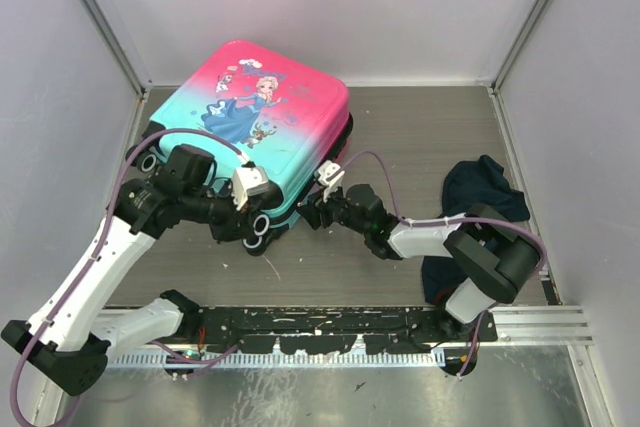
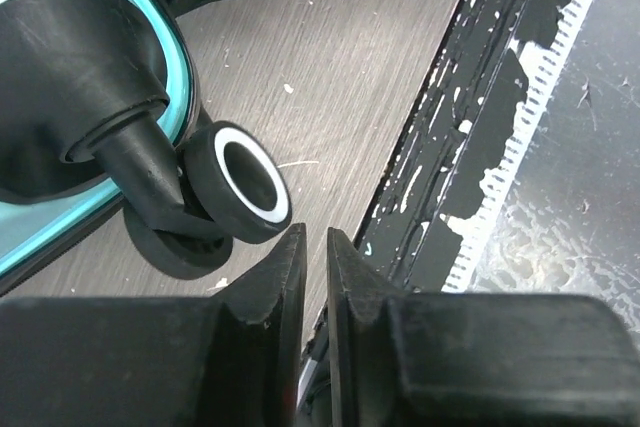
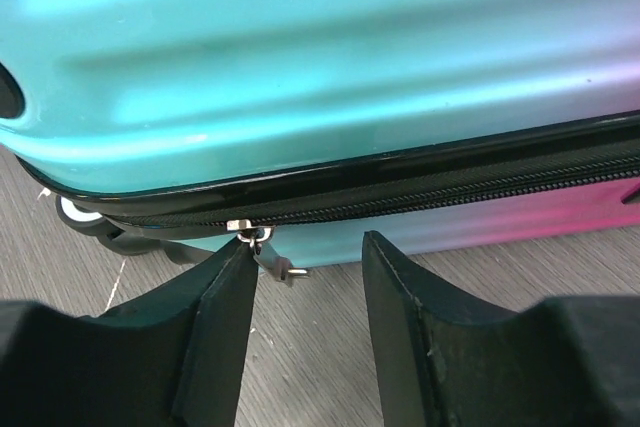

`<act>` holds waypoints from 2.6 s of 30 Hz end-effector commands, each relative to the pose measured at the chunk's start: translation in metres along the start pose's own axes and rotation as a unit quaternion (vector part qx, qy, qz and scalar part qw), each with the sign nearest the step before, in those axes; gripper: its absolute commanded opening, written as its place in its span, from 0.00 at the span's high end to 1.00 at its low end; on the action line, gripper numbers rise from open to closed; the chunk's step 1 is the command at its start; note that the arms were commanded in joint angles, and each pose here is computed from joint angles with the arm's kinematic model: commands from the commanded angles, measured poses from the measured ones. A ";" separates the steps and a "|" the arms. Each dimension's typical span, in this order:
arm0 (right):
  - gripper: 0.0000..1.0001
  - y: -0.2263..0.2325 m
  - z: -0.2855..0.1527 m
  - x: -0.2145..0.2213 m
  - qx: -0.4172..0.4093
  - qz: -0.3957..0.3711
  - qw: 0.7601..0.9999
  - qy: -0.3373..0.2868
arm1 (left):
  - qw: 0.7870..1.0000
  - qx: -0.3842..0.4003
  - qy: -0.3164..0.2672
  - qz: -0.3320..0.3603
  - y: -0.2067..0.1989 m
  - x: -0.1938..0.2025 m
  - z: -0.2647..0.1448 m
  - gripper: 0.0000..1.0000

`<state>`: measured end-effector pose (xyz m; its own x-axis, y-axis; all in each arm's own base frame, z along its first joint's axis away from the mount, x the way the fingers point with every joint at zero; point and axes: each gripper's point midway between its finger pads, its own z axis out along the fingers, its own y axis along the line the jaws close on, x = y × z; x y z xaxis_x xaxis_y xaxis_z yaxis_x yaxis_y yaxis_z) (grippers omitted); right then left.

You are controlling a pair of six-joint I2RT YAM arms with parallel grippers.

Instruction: Pack the luggage

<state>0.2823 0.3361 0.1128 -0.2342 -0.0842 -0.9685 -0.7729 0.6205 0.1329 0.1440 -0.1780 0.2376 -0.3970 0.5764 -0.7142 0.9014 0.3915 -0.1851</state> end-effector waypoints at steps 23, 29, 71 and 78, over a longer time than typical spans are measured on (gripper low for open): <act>0.99 0.011 0.037 -0.066 -0.032 -0.005 0.995 -0.096 | 0.973 -0.214 0.019 -0.089 0.094 0.000 0.023 0.24; 0.99 0.006 0.030 -0.061 -0.029 -0.009 0.996 -0.090 | 0.963 -0.256 0.013 -0.081 0.107 -0.002 0.013 0.17; 0.99 -0.049 0.029 -0.075 0.020 -0.020 0.994 -0.108 | 0.969 -0.200 -0.027 -0.143 0.127 -0.029 0.047 0.42; 0.99 -0.072 0.010 -0.060 0.045 -0.015 0.995 -0.091 | 0.983 -0.160 0.028 -0.088 0.116 -0.029 0.095 0.42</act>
<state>0.3332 0.3275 0.1123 -0.2350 -0.0542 -0.9705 -0.7680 0.6223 0.1513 0.2601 -0.1888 0.1850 -0.6425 0.4479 -0.6217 0.6442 0.7551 -0.1217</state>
